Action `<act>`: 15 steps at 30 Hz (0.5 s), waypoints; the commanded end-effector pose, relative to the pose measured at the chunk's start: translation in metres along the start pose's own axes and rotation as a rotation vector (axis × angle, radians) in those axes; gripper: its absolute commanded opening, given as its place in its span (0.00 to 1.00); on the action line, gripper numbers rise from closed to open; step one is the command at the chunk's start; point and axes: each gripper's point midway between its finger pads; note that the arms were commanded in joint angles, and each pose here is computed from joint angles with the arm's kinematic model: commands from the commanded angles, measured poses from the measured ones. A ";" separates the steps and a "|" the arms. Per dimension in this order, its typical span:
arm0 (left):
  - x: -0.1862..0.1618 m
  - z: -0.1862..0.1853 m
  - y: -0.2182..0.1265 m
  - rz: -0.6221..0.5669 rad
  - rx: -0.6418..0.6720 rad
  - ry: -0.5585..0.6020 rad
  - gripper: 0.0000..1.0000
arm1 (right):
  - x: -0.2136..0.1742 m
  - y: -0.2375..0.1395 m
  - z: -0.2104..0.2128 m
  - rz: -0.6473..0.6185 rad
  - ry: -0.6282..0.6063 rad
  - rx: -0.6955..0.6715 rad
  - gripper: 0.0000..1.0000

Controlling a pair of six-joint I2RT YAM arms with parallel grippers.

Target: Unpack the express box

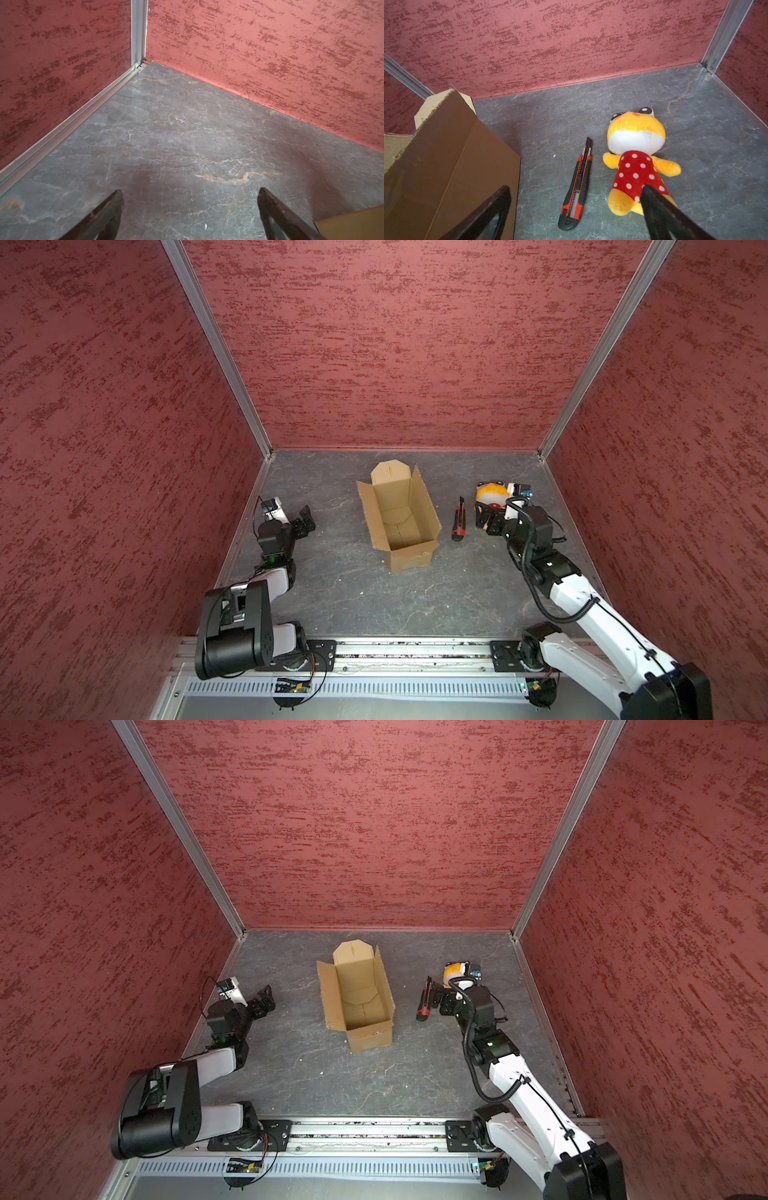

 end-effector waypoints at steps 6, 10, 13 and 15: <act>0.007 -0.015 0.001 -0.066 -0.091 0.039 1.00 | 0.001 0.007 -0.004 -0.058 -0.031 -0.027 0.99; 0.000 -0.029 0.005 -0.049 -0.128 0.100 1.00 | -0.001 0.008 -0.010 -0.082 -0.064 -0.053 0.99; -0.007 -0.040 0.010 -0.035 -0.124 0.165 1.00 | -0.005 0.009 -0.016 -0.098 -0.100 -0.083 0.99; -0.015 -0.051 0.015 -0.021 -0.136 0.224 1.00 | -0.007 0.009 -0.023 -0.108 -0.120 -0.116 0.99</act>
Point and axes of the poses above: each gripper's point midway between its finger pads, its own y axis out along the fingers, its own z axis along the line the jaws close on, x = y × z, and after that the axes turned 4 degrees about -y, right-handed
